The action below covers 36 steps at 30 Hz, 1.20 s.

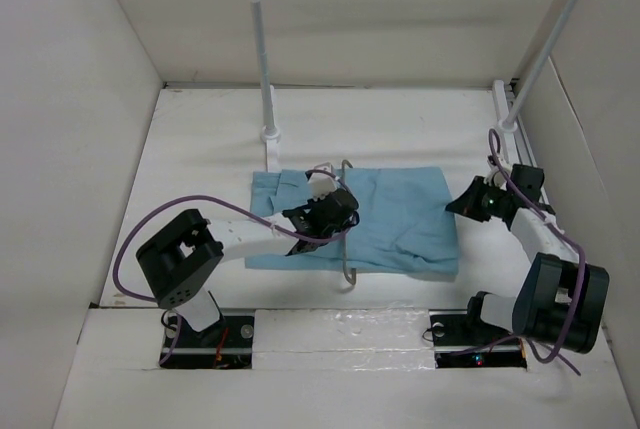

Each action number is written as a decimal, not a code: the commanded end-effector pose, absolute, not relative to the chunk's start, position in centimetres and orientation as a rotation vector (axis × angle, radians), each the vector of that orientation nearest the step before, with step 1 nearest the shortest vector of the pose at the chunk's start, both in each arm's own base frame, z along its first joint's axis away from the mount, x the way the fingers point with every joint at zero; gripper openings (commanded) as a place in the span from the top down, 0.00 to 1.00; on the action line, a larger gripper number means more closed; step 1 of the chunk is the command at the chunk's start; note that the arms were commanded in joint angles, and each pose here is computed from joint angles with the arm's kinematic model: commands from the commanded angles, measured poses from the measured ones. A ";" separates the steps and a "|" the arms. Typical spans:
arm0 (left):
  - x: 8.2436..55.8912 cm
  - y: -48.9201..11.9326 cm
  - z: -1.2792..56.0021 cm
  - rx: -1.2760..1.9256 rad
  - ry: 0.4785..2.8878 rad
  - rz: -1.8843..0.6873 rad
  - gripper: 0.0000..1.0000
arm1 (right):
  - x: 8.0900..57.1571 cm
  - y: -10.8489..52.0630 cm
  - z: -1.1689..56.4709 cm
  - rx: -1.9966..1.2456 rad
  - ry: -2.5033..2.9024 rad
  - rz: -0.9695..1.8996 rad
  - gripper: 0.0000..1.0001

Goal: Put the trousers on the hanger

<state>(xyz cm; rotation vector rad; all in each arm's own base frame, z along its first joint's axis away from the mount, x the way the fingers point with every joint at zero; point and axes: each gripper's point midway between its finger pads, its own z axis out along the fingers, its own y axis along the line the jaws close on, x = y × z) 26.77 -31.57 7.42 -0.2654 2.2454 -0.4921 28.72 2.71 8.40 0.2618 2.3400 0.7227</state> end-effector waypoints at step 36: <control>27.9 -32.2 40.3 -0.163 1.780 -0.755 1.00 | 18.1 26.2 37.5 -0.315 1.745 1.339 0.24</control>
